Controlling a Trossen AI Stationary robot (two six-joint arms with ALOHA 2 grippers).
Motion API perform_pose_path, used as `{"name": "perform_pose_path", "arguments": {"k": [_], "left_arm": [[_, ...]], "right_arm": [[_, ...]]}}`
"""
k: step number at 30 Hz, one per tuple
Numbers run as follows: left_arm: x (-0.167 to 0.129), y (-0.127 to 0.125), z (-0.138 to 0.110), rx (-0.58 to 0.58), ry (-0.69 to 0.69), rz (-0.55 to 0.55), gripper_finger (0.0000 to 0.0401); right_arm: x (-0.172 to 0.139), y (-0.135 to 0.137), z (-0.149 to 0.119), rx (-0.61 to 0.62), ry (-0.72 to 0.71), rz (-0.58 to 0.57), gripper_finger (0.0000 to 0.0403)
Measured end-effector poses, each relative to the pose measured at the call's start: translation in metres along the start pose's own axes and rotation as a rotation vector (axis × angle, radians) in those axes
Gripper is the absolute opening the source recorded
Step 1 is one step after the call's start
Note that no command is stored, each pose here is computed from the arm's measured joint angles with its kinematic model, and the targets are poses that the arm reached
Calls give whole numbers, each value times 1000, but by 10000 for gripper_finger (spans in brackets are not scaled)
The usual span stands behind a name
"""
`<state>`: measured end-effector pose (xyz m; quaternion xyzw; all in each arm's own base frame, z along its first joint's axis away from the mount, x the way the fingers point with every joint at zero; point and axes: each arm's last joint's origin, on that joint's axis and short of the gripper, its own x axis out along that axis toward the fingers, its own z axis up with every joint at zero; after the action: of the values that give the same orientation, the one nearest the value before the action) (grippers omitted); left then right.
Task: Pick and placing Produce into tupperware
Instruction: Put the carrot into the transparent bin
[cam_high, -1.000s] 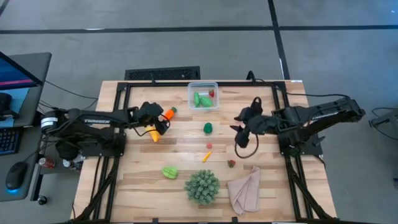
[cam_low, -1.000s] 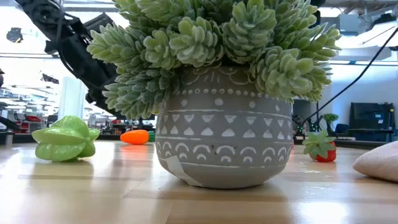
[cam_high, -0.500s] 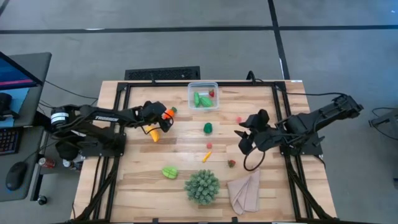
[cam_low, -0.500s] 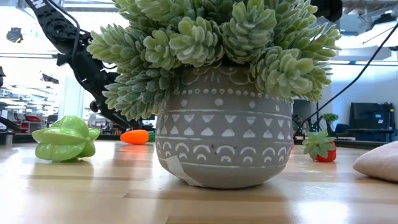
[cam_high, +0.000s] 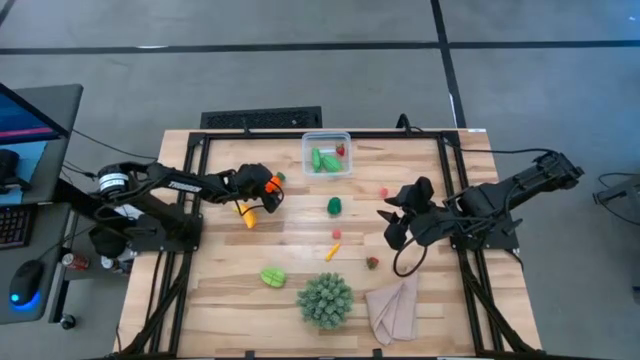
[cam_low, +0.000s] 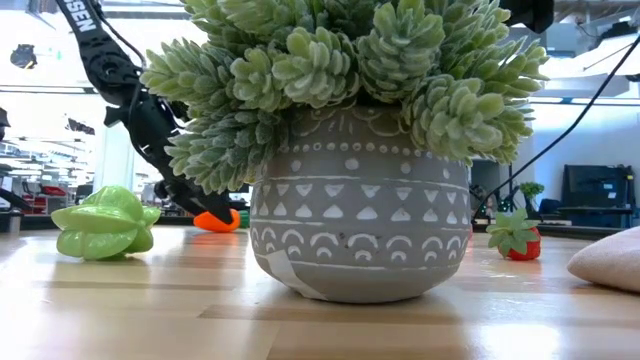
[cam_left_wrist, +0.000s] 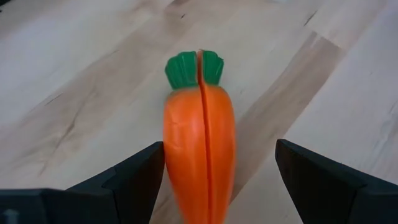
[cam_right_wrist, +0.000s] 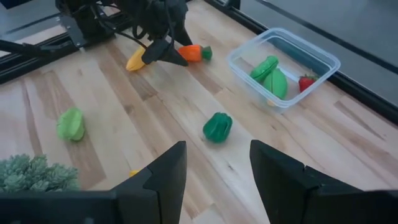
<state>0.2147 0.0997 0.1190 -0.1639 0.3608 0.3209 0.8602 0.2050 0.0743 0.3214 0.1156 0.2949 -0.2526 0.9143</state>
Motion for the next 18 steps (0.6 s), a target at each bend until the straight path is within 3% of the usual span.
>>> {"name": "perform_pose_path", "arguments": {"k": [9, 18], "left_arm": [[0, 2, 6, -11, -58, 2, 295], [1, 5, 6, 49, -43, 11, 257]], "right_arm": [[1, -1, 1, 18, 0, -4, 168], [1, -1, 0, 18, 0, -4, 168]]}}
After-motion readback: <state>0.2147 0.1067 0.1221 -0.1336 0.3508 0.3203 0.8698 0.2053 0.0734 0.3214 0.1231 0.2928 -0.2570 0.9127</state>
